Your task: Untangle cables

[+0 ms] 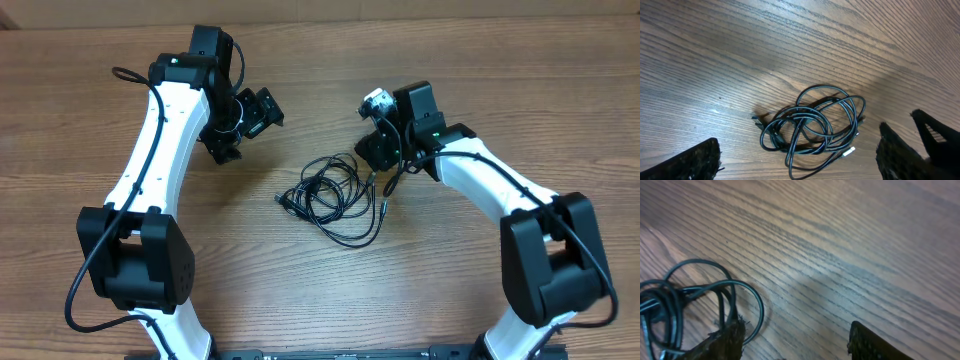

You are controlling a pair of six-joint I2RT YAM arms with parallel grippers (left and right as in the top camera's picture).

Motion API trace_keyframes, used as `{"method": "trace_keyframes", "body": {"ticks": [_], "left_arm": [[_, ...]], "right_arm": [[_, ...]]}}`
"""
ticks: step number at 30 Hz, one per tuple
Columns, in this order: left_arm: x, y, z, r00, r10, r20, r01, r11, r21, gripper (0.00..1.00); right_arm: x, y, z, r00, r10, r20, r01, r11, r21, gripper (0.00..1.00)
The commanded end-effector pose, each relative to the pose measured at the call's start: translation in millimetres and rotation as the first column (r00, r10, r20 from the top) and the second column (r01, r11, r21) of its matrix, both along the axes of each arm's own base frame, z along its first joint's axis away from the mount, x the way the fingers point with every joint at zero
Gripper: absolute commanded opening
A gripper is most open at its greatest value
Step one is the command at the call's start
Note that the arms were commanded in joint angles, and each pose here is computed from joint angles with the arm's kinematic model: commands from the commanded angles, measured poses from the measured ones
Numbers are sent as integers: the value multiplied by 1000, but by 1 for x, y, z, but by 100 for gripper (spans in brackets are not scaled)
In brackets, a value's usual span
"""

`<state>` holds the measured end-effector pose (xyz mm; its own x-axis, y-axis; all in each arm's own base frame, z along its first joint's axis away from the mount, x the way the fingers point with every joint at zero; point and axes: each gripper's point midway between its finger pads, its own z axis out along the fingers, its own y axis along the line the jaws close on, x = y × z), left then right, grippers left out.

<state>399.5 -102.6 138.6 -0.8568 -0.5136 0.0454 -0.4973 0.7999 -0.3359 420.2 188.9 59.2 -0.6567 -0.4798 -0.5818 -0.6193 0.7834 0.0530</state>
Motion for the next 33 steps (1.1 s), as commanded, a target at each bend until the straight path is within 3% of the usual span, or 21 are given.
{"method": "trace_keyframes", "body": {"ticks": [1, 21, 33], "left_arm": [[-1, 5, -6, 1000, 24, -19, -23, 1000, 15, 99], [-1, 5, -6, 1000, 23, -18, -23, 1000, 15, 100], [-1, 5, -6, 1000, 23, -18, -23, 1000, 15, 99]], "right_arm": [[0, 4, -13, 1000, 17, -15, -17, 1000, -2, 67], [-14, 29, -54, 994, 77, -80, -79, 997, -24, 71], [-19, 28, -69, 990, 77, -115, -82, 996, -35, 67]]}}
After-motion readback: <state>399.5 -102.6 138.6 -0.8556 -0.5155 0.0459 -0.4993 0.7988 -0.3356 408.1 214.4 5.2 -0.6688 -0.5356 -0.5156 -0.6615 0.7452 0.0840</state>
